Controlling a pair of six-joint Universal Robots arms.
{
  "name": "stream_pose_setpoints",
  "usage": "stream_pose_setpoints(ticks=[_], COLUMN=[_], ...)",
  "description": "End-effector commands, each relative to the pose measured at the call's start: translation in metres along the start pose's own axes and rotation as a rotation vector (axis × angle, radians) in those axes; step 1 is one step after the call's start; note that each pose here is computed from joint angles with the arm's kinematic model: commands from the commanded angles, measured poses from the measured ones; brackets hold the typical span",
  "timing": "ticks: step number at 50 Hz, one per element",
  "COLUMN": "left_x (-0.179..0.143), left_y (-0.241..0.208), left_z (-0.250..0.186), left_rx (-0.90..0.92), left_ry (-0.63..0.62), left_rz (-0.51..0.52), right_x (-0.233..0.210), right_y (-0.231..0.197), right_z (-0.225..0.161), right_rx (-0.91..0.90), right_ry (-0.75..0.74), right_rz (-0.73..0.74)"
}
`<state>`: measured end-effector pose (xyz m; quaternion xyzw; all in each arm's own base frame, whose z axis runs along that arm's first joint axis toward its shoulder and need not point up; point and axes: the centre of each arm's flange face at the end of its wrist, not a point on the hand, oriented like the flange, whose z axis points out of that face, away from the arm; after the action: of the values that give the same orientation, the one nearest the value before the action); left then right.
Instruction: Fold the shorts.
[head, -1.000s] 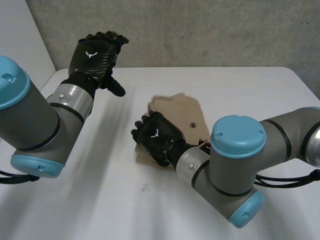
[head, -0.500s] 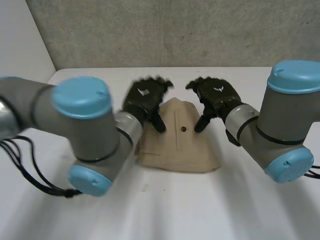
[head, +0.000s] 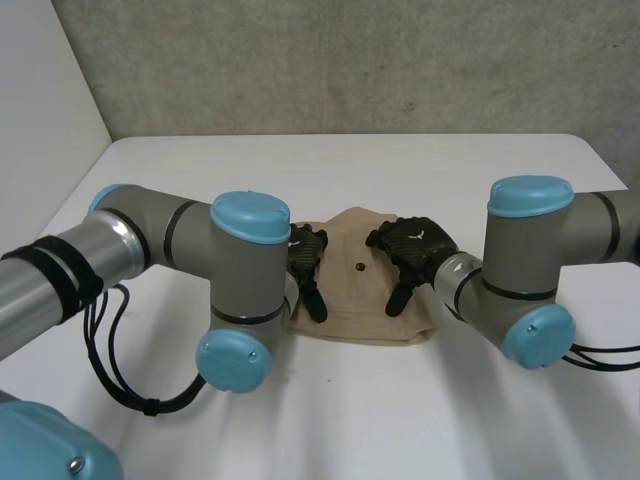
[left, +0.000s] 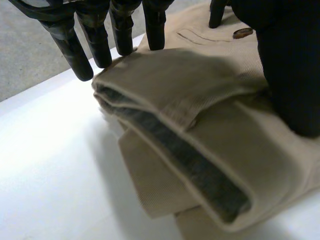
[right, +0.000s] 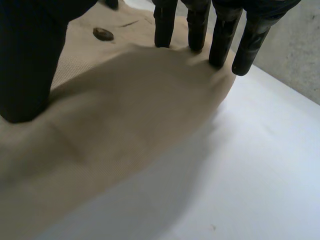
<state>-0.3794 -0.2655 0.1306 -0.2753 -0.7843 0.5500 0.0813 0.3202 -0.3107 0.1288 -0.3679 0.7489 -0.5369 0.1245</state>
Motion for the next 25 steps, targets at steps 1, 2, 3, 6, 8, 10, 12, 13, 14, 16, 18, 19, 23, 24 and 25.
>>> stream_pose_setpoints(ticks=[1, 2, 3, 6, 8, 10, 12, 13, 14, 16, 18, 19, 23, 24, 25], left_x=[-0.002, -0.002, -0.003, -0.003, -0.004, -0.006, -0.008, -0.008, -0.009, -0.013, -0.019, -0.021, -0.040, -0.045, -0.052], left_y=[0.006, 0.006, 0.005, 0.002, -0.003, -0.004, -0.004, -0.006, -0.015, -0.030, -0.050, -0.057, -0.094, -0.101, -0.109], left_z=[0.006, 0.006, 0.006, 0.005, 0.004, 0.004, 0.004, 0.002, -0.003, -0.011, -0.023, -0.028, -0.058, -0.065, -0.073], left_rx=[-0.012, -0.012, -0.012, -0.003, 0.007, 0.008, 0.003, 0.003, 0.017, 0.045, 0.086, 0.099, 0.177, 0.194, 0.212], left_ry=[0.002, 0.002, 0.002, 0.001, -0.001, -0.002, -0.004, -0.004, -0.003, -0.009, -0.020, -0.023, -0.054, -0.062, -0.075], left_rz=[0.087, 0.088, 0.091, 0.098, 0.101, 0.100, 0.098, 0.097, 0.092, 0.080, 0.069, 0.063, 0.015, -0.003, -0.024], right_x=[0.004, 0.005, 0.005, 0.007, 0.009, 0.011, 0.013, 0.014, 0.016, 0.019, 0.022, 0.023, 0.035, 0.040, 0.044], right_y=[0.014, 0.015, 0.015, 0.012, 0.006, -0.002, -0.015, -0.020, -0.025, -0.041, -0.054, -0.061, -0.100, -0.105, -0.110], right_z=[0.012, 0.012, 0.012, 0.012, 0.009, 0.006, -0.001, -0.004, -0.006, -0.016, -0.024, -0.029, -0.062, -0.067, -0.073], right_rx=[-0.040, -0.044, -0.044, -0.041, -0.026, -0.010, 0.021, 0.032, 0.043, 0.080, 0.109, 0.127, 0.232, 0.245, 0.258], right_ry=[0.053, 0.059, 0.064, 0.070, 0.076, 0.083, 0.093, 0.098, 0.103, 0.122, 0.136, 0.143, 0.199, 0.218, 0.238], right_rz=[-0.056, -0.060, -0.065, -0.071, -0.071, -0.071, -0.074, -0.074, -0.073, -0.073, -0.064, -0.057, 0.021, 0.037, 0.053])
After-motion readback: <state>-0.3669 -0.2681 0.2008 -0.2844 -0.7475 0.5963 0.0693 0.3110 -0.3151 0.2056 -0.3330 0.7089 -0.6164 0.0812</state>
